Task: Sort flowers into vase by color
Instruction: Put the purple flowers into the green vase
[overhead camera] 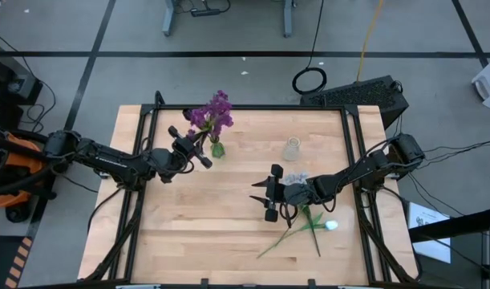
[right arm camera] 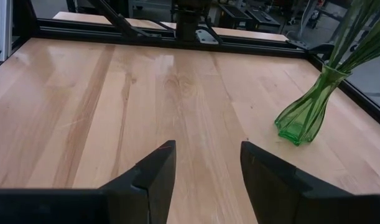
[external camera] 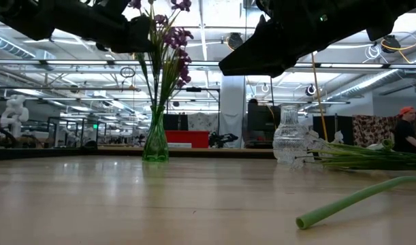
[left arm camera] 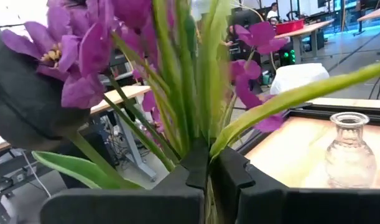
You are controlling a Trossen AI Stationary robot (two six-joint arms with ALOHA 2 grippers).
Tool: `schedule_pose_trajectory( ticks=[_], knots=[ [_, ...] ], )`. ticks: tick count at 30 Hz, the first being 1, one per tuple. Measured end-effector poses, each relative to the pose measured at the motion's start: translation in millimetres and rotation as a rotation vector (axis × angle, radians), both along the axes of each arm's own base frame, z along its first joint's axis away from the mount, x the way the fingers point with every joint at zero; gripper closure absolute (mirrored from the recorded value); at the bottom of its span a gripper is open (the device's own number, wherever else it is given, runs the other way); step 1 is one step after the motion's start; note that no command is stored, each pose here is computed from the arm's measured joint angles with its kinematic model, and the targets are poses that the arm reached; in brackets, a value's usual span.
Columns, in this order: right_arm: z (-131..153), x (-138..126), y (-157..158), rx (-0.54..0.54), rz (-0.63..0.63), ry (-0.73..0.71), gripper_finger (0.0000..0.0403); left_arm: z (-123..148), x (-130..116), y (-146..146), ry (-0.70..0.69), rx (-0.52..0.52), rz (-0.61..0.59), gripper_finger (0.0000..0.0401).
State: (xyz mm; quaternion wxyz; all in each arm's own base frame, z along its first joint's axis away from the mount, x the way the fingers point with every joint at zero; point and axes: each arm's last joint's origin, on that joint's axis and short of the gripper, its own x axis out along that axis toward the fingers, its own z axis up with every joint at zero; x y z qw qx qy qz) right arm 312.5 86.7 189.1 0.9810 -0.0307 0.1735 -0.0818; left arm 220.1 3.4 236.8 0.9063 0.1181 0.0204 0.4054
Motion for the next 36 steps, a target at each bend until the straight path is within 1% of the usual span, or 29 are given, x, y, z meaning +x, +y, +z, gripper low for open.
schedule_pose_trajectory(
  ticks=[10,23,28,36],
  knots=[
    [0,0,0,0.0,0.0,0.0,0.0232,-12,0,1,0.04,-0.081,0.001,0.0392],
    [0,0,0,0.001,0.0,0.0,0.0232,-15,0,1,0.069,-0.086,0.004,0.0388],
    [0,0,0,0.001,0.0,0.0,0.0232,-22,-1,1,0.103,-0.114,0.01,0.0388],
    [0,0,0,0.0,0.0,0.001,0.0232,-26,-1,1,0.116,-0.143,0.016,0.0387]
  ],
)
